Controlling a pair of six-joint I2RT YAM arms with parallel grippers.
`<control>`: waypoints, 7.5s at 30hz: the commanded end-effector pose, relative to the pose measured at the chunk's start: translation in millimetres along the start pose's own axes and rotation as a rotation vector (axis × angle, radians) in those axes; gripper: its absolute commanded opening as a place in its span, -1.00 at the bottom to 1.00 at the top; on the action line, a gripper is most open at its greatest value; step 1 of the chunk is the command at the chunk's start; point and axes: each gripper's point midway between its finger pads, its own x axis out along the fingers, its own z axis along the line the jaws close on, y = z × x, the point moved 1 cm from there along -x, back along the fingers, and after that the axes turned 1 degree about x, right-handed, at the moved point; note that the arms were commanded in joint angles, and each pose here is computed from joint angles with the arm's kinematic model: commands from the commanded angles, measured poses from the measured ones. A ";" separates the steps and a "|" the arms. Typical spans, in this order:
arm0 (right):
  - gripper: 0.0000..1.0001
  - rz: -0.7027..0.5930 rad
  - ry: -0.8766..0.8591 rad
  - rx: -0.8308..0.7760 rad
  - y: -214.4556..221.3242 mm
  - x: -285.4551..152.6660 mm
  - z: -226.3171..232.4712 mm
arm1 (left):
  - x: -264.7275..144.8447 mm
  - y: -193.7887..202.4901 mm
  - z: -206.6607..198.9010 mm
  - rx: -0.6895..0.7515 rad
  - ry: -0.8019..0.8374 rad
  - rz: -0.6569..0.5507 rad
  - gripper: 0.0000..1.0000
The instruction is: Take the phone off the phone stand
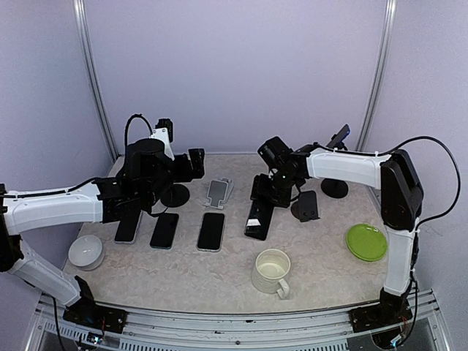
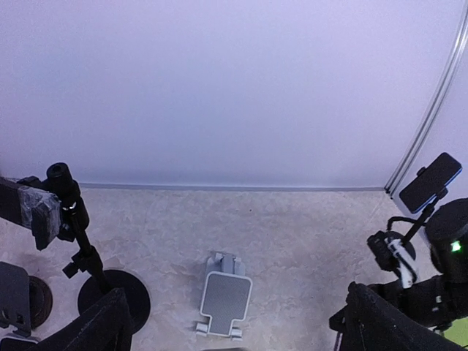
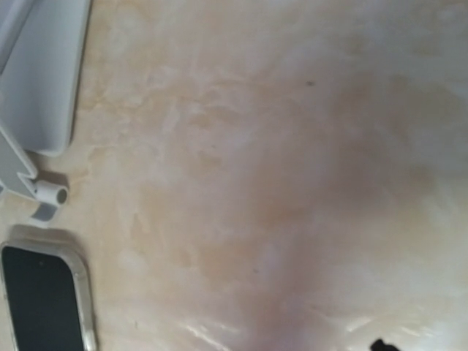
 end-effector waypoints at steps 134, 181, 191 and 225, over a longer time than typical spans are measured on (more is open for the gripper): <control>0.33 -0.285 -0.179 -0.537 -57.3 -13.1 -139.1 | -42.1 -71.1 -18.8 -0.023 0.288 -0.120 0.97; -0.10 -0.263 -0.036 -0.314 -82.1 10.1 -72.0 | -50.9 -62.0 6.4 -0.061 0.251 -0.137 0.98; -0.20 -0.307 0.003 -0.244 -83.1 30.6 -20.9 | -54.4 -60.4 14.8 -0.069 0.243 -0.141 0.98; -0.01 -0.278 0.001 -0.237 -61.5 96.3 26.1 | -49.7 -53.0 20.2 -0.080 0.240 -0.123 0.98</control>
